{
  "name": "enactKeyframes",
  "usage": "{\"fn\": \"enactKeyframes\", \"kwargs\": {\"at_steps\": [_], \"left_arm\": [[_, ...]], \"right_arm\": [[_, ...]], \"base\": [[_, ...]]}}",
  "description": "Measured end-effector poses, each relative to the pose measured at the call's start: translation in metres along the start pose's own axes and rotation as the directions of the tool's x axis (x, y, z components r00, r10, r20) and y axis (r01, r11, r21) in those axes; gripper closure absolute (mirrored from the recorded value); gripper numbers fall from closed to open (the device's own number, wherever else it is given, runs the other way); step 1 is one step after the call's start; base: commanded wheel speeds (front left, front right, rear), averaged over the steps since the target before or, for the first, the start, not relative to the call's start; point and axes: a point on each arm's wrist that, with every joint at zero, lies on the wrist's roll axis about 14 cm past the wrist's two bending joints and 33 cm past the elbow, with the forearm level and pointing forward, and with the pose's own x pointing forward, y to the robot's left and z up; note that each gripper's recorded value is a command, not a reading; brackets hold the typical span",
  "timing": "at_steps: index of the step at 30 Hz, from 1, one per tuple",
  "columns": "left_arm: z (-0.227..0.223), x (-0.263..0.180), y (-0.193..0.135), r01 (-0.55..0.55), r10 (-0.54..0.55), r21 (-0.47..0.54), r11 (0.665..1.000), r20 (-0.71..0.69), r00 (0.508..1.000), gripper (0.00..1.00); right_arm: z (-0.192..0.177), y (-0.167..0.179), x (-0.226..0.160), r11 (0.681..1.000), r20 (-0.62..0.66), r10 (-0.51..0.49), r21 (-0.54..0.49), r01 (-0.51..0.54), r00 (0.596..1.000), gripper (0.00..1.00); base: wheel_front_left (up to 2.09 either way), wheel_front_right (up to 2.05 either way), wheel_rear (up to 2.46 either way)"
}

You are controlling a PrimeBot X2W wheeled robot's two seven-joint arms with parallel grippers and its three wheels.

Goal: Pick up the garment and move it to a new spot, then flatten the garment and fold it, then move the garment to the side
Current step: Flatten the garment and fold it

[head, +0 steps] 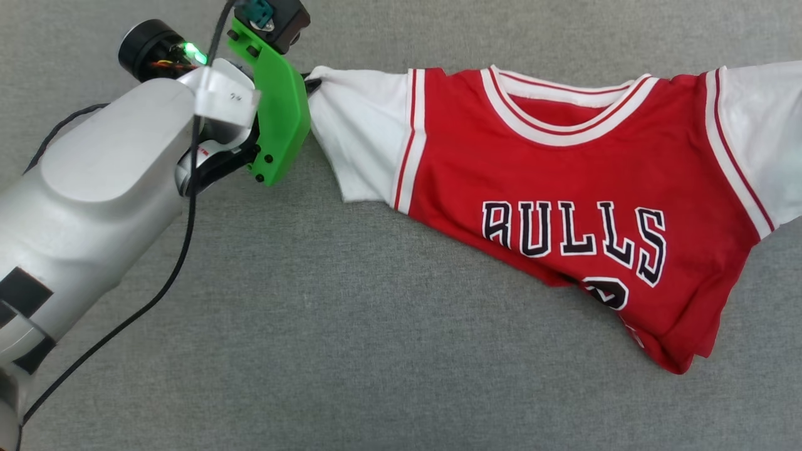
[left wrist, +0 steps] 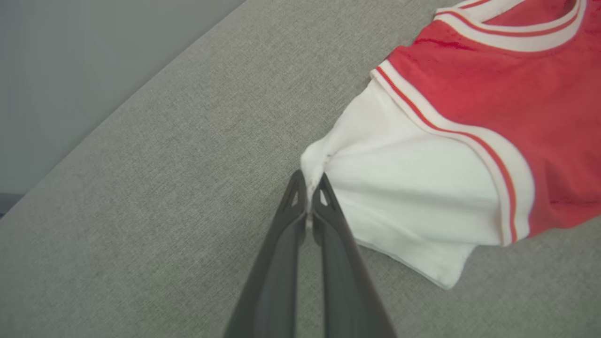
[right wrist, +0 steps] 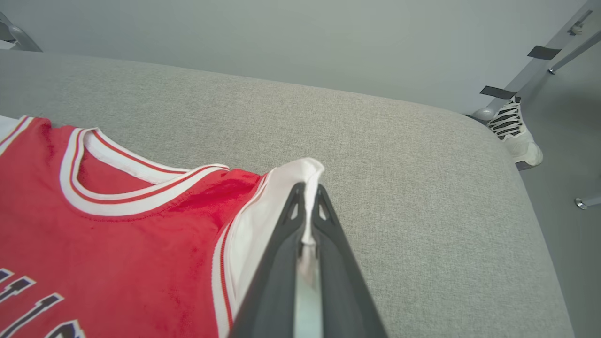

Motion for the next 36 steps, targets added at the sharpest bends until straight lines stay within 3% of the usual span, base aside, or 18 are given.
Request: {"fn": "enactKeyframes", "kwargs": {"at_steps": [6,13,15,16,23,28,36], "left_arm": [[0.05,-0.049,0.014,-0.091,0.072,0.069,0.993,0.246,0.967,1.0],[0.118,-0.125,0.026,-0.252,0.159,0.139,0.958,0.477,0.865,1.0],[0.138,-0.148,0.025,-0.299,0.175,0.156,0.942,0.532,0.828,1.0],[0.163,-0.179,0.021,-0.35,0.188,0.163,0.923,0.602,0.776,1.0],[0.214,-0.243,0.011,-0.453,0.2,0.165,0.876,0.731,0.652,1.0],[0.234,-0.261,0.011,-0.482,0.201,0.159,0.862,0.766,0.611,1.0],[0.257,-0.247,0.037,-0.506,0.235,0.126,0.854,0.773,0.59,1.0]], "right_arm": [[0.041,-0.006,-0.017,1.0,0.123,-0.021,-0.01,0.022,0.992,1.0],[0.102,-0.004,-0.043,0.999,0.299,-0.021,-0.038,0.034,0.954,1.0],[0.122,-0.002,-0.051,0.998,0.352,-0.017,-0.056,0.04,0.936,1.0],[0.155,0.004,-0.062,0.996,0.436,-0.007,-0.076,0.044,0.9,1.0],[0.222,0.016,-0.087,0.99,0.591,0.019,-0.125,0.068,0.806,1.0],[0.25,0.022,-0.088,0.989,0.631,0.033,-0.131,0.064,0.775,1.0],[0.279,0.028,-0.052,0.987,0.626,0.046,-0.15,0.062,0.778,1.0]], "base": [[0.0,0.0,0.0],[0.0,0.0,0.0],[0.0,0.0,0.0],[0.0,0.0,0.0],[0.0,0.0,0.0],[0.0,0.0,0.0],[0.0,0.0,0.0]]}}
